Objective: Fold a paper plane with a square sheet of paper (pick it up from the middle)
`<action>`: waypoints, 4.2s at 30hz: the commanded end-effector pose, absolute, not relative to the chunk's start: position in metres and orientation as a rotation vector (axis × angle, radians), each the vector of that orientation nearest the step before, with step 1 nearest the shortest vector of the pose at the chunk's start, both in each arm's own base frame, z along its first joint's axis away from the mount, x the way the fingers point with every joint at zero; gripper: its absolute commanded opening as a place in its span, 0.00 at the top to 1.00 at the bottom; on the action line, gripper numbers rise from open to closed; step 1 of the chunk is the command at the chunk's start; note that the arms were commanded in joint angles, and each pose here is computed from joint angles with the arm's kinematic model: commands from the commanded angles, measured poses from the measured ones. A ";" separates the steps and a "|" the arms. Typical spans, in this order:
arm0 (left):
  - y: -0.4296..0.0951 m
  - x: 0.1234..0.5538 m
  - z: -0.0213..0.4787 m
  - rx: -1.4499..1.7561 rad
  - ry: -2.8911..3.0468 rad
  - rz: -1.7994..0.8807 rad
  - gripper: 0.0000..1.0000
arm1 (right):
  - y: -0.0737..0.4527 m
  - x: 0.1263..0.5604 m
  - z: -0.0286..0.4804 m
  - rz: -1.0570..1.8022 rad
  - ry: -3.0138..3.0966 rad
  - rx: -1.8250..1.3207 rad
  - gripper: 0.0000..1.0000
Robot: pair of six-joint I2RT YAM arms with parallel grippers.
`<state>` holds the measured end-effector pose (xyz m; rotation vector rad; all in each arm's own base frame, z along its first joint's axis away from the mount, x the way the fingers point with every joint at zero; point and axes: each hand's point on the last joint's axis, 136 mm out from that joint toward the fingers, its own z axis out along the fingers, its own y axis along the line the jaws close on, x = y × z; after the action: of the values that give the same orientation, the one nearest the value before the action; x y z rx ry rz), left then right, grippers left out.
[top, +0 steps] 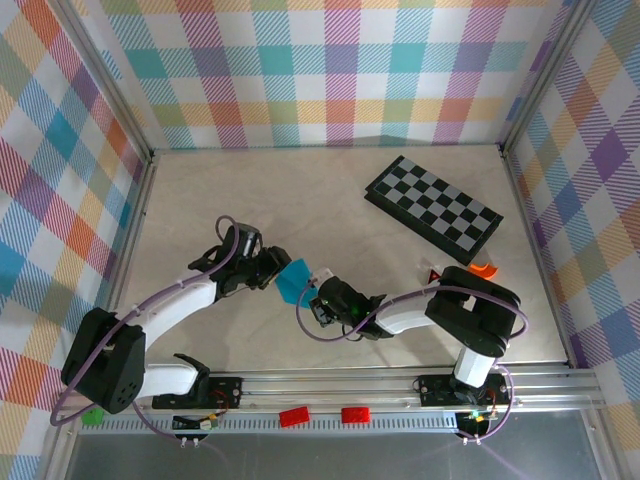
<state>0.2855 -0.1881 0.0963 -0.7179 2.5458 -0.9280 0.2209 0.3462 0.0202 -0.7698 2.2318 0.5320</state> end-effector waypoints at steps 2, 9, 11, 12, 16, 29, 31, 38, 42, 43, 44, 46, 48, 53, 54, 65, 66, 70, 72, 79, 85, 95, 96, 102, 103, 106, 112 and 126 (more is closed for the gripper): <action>-0.196 0.274 0.095 -0.654 2.549 -1.027 0.64 | 0.342 0.210 0.006 0.627 2.310 -0.776 0.86; -0.190 0.264 0.094 -0.642 2.508 -1.045 0.84 | 0.344 0.212 0.007 0.735 2.340 -0.737 0.89; -0.194 0.263 0.095 -0.620 2.499 -1.084 0.87 | 0.347 0.211 0.009 0.774 2.348 -0.729 0.90; -0.197 0.263 0.095 -0.607 2.497 -1.105 0.88 | 0.347 0.212 0.009 0.788 2.358 -0.720 0.90; -0.209 0.263 0.094 -0.559 2.491 -1.187 0.93 | 0.347 0.215 0.010 0.877 2.412 -0.657 0.90; -0.231 0.286 0.078 -0.596 2.441 -1.309 0.94 | 0.355 0.216 0.015 1.098 2.493 -0.495 0.90; -0.232 0.288 0.074 -0.603 2.444 -1.300 0.95 | 0.355 0.215 0.013 1.119 2.496 -0.477 0.90; -0.234 0.295 0.060 -0.625 2.470 -1.248 0.95 | 0.354 0.213 0.009 1.149 2.516 -0.465 0.88; -0.228 0.293 0.045 -0.667 2.501 -1.190 0.96 | 0.351 0.214 0.009 1.148 2.522 -0.455 0.85; -0.227 0.291 0.041 -0.677 2.518 -1.175 0.96 | 0.350 0.215 0.009 1.144 2.522 -0.451 0.84; -0.226 0.290 0.037 -0.683 2.538 -1.159 0.96 | 0.349 0.216 0.009 1.143 2.519 -0.449 0.84; -0.227 0.290 0.034 -0.684 2.549 -1.149 0.97 | 0.349 0.215 0.009 1.158 2.513 -0.451 0.83; -0.226 0.290 0.031 -0.690 2.557 -1.141 0.97 | 0.349 0.215 0.008 1.161 2.519 -0.443 0.82; -0.231 0.293 0.034 -0.667 2.550 -1.169 0.97 | 0.347 0.215 0.006 1.156 2.522 -0.433 0.83; -0.233 0.294 0.036 -0.657 2.546 -1.176 0.97 | 0.347 0.215 0.006 1.156 2.522 -0.434 0.83; -0.245 0.293 0.046 -0.528 2.544 -1.242 0.96 | 0.341 0.214 -0.002 1.117 2.552 -0.415 0.82; -0.246 0.292 0.045 -0.518 2.552 -1.249 0.96 | 0.341 0.214 -0.001 1.117 2.551 -0.416 0.81; -0.252 0.290 0.044 -0.490 2.565 -1.281 0.96 | 0.340 0.214 -0.002 1.110 2.555 -0.414 0.80; -0.253 0.290 0.045 -0.480 2.560 -1.287 0.96 | 0.340 0.214 -0.002 1.108 2.558 -0.410 0.80; -0.252 0.290 0.049 -0.461 2.555 -1.280 0.94 | 0.337 0.214 -0.002 1.102 2.554 -0.398 0.88; -0.237 0.286 0.050 -0.492 2.557 -1.178 0.89 | 0.335 0.214 -0.002 1.093 2.551 -0.397 0.92; -0.197 0.275 0.049 -0.615 2.556 -0.927 0.82 | 0.339 0.213 -0.005 0.921 2.562 -0.556 0.92; -0.195 0.274 0.046 -0.629 2.566 -0.914 0.83 | 0.341 0.213 -0.004 0.895 2.554 -0.591 0.92; -0.192 0.264 0.028 -0.691 2.639 -0.882 0.90 | 0.340 0.215 -0.006 0.797 2.538 -0.672 0.92; -0.193 0.264 0.026 -0.691 2.642 -0.894 0.90 | 0.340 0.214 -0.005 0.798 2.526 -0.689 0.92; -0.196 0.260 0.019 -0.694 2.665 -0.915 0.91 | 0.341 0.213 -0.003 0.782 2.493 -0.737 0.92; -0.195 0.249 0.005 -0.759 2.713 -0.909 0.94 | 0.341 0.213 -0.004 0.726 2.451 -0.814 0.92; -0.169 0.232 0.015 -0.863 2.616 -0.842 0.92 | 0.343 0.210 -0.004 0.737 2.394 -0.878 0.91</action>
<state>0.2390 -0.1757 0.0191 -0.8429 2.6062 -0.8916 0.2254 0.3587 0.0197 -0.8127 2.3189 0.7877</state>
